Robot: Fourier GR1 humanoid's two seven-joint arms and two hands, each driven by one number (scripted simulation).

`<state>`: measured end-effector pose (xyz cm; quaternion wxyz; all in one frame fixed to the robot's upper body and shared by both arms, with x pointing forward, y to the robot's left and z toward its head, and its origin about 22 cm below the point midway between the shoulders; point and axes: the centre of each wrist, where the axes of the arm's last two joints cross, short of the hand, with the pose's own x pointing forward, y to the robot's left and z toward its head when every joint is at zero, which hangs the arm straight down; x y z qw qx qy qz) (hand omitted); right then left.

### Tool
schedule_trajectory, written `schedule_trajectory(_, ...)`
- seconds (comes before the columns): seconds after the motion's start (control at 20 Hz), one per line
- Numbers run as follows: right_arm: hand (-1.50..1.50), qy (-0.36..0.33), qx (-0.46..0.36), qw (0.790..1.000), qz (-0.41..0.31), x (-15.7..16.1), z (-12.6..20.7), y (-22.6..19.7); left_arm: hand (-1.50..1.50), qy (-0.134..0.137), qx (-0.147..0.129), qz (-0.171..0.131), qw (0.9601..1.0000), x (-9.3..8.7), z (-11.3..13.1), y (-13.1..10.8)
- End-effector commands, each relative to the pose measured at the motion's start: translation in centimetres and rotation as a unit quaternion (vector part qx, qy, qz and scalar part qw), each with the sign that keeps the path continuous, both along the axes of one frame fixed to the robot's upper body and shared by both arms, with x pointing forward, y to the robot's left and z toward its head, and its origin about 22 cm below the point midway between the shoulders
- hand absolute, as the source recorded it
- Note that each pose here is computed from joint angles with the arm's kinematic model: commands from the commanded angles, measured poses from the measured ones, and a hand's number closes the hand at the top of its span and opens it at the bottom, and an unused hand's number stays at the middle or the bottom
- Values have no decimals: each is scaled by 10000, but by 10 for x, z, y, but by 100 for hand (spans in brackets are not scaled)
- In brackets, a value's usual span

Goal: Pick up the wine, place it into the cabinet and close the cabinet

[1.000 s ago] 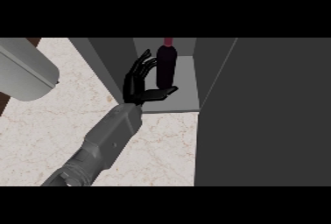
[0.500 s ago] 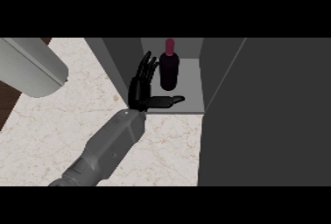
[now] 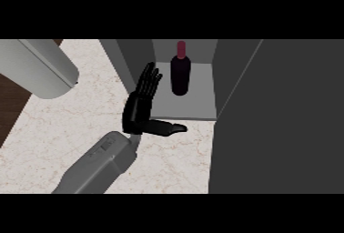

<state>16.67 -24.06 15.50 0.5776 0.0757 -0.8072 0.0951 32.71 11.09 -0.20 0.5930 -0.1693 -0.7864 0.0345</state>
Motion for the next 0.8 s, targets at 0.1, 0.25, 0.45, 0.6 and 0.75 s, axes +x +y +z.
schedule_trajectory(0.1, -150, -36, -17, 9999, 131, -10, 12, 1, -150, -93, -61, 21, 9999, -57, 36, 18)
schedule_trajectory(0.25, -150, -71, 11, 9999, 91, -7, -1, 6, -150, -46, -100, -194, 9998, -93, 54, 28)
schedule_trajectory(0.45, -150, -31, -238, 9993, 290, 3, 12, 2, -150, -87, -260, -130, 9995, -118, 66, 36)
schedule_trajectory(0.6, 150, 4, -631, 9970, 455, 5, 6, 1, -150, -251, -67, 56, 9996, -127, 69, 67)
schedule_trajectory(0.75, 150, 22, -1222, 9866, 1085, 7, 2, 13, -150, -163, -44, 238, 9996, -129, 70, 70)
